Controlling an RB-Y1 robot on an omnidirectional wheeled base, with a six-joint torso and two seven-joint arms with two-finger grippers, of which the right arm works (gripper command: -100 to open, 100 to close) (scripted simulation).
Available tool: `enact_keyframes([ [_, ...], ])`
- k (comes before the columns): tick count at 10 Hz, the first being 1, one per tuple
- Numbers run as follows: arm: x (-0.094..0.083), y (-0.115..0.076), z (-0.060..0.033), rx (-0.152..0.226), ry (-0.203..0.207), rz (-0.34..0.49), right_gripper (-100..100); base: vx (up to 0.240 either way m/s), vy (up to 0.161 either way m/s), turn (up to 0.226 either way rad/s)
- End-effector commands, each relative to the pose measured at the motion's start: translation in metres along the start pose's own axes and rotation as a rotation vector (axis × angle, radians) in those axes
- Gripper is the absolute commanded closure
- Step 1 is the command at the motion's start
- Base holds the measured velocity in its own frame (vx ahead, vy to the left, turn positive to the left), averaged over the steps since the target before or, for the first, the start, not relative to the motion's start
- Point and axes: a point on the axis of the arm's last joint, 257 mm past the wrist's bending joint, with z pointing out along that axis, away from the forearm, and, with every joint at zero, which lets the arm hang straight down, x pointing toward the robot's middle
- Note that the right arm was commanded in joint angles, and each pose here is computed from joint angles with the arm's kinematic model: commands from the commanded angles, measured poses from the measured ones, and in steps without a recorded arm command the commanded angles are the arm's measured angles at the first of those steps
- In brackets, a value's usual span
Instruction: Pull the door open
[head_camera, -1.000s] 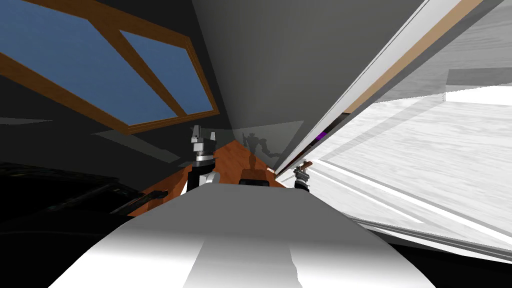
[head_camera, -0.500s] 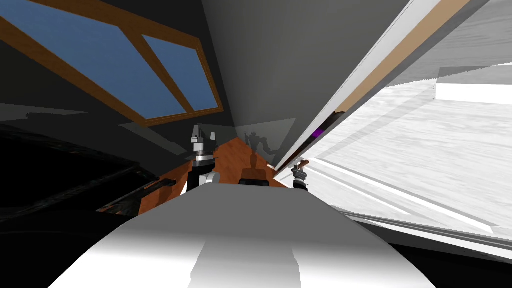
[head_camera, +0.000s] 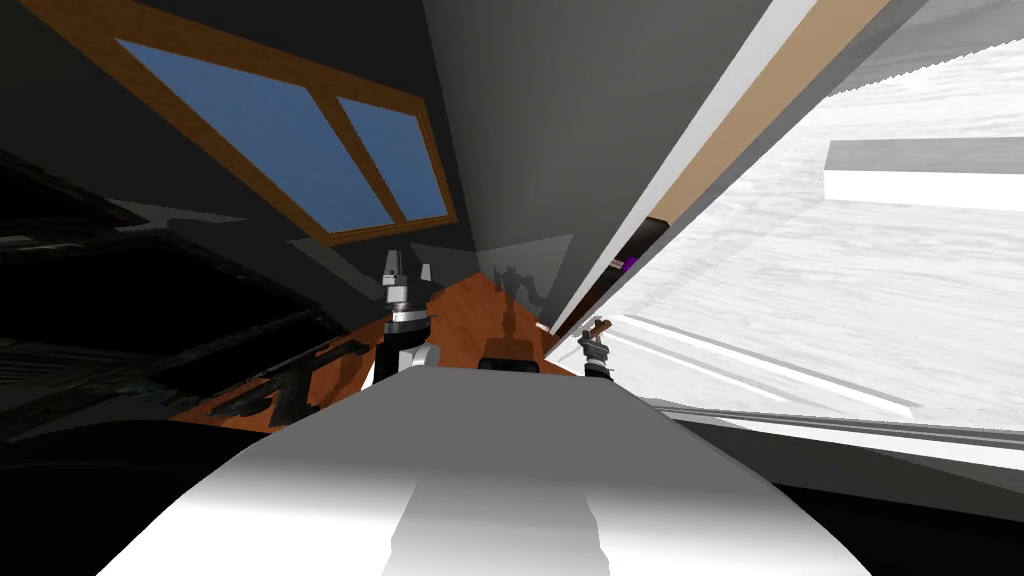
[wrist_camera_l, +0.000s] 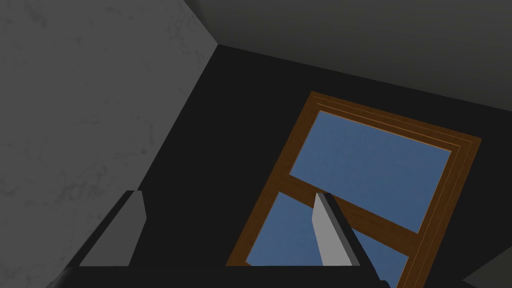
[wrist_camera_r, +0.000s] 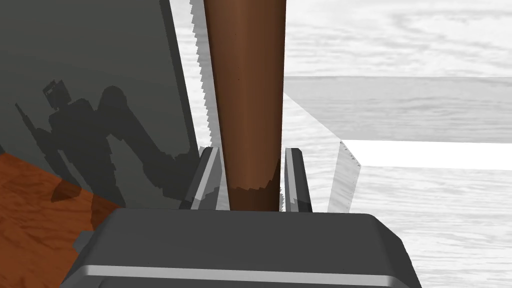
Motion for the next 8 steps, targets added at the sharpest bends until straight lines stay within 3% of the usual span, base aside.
enact_keyframes([
  [1,0.000,-0.003,-0.0040,0.023,0.003,-0.001,100,-0.157,-0.015,0.100],
  [7,0.001,-0.019,-0.0241,0.125,0.007,-0.001,100,-0.258,-0.025,0.104],
  [8,0.002,-0.019,-0.0206,0.118,0.009,-0.001,100,-0.118,0.003,0.019],
])
